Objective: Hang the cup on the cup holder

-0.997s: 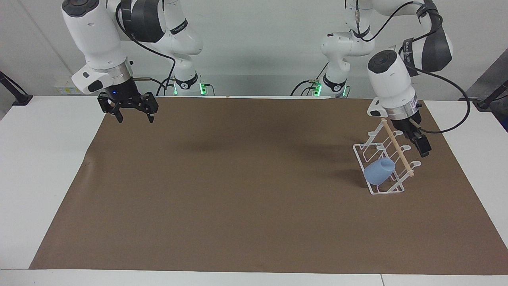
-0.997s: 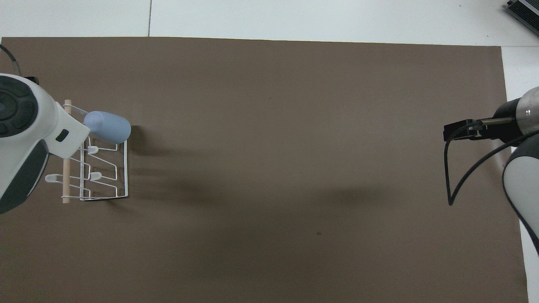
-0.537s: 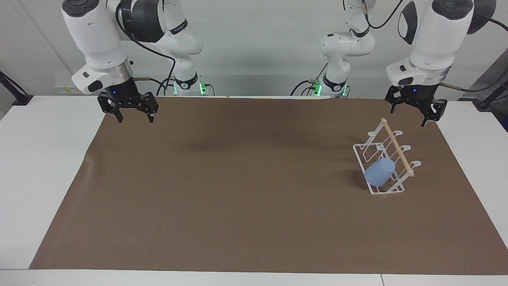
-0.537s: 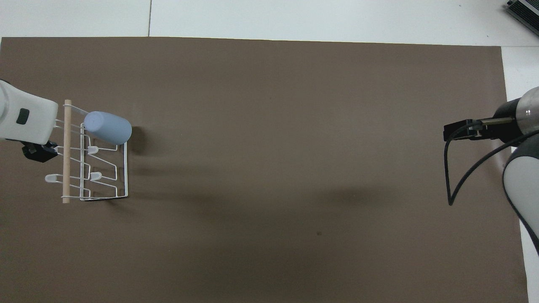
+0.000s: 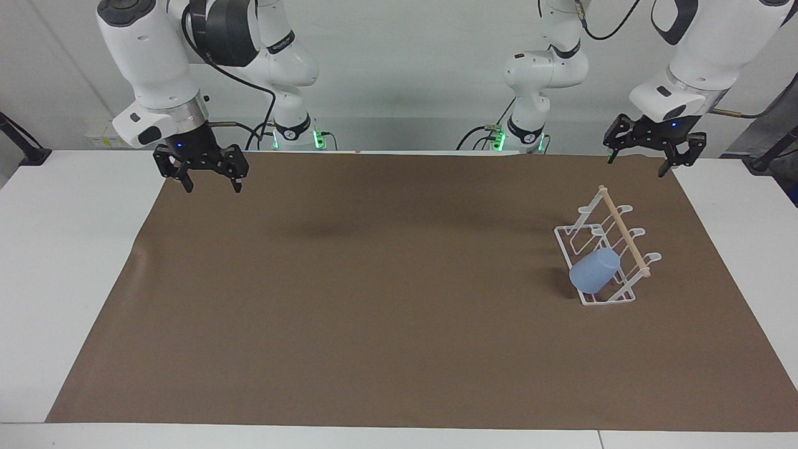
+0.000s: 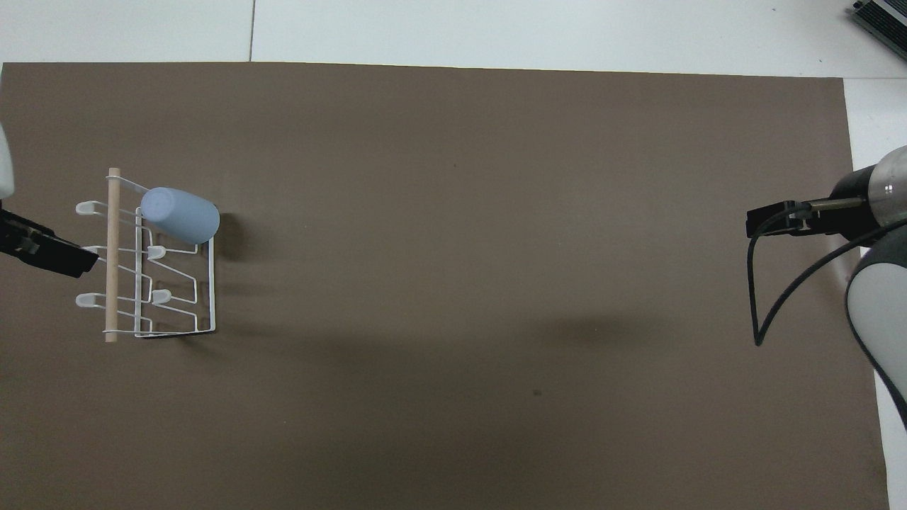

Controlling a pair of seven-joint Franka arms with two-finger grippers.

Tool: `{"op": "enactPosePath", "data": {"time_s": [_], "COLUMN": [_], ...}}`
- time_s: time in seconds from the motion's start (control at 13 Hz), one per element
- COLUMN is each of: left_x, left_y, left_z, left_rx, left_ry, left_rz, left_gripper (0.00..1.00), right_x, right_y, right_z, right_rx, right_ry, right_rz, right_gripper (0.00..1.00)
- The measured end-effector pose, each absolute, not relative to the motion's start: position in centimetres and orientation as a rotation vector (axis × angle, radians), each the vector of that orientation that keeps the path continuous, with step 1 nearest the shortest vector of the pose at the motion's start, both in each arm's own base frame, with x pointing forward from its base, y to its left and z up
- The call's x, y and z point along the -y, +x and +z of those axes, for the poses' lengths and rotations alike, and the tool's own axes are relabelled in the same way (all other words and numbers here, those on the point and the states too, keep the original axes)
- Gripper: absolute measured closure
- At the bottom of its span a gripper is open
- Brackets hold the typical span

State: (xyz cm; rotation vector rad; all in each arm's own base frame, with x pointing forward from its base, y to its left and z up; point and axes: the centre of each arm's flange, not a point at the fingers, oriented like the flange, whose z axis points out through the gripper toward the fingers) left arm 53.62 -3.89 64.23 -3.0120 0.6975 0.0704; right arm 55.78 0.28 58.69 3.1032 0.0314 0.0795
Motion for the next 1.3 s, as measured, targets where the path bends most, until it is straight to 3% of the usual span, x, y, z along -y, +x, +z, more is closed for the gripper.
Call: {"op": "enactPosePath", "data": {"time_s": [1.3], "left_x": [2.2], "left_y": [53.2], "left_z": [65.4], "left_rx": [-0.569], "left_ry": [-3.04], "left_rz": [0.084], "left_gripper": [0.0], "right_x": [-0.3], "right_y": [55.8], "right_z": [58.7], "right_rx": [-0.031], "right_ry": [3.103], "right_rz": [0.08], "right_gripper": [0.0]}}
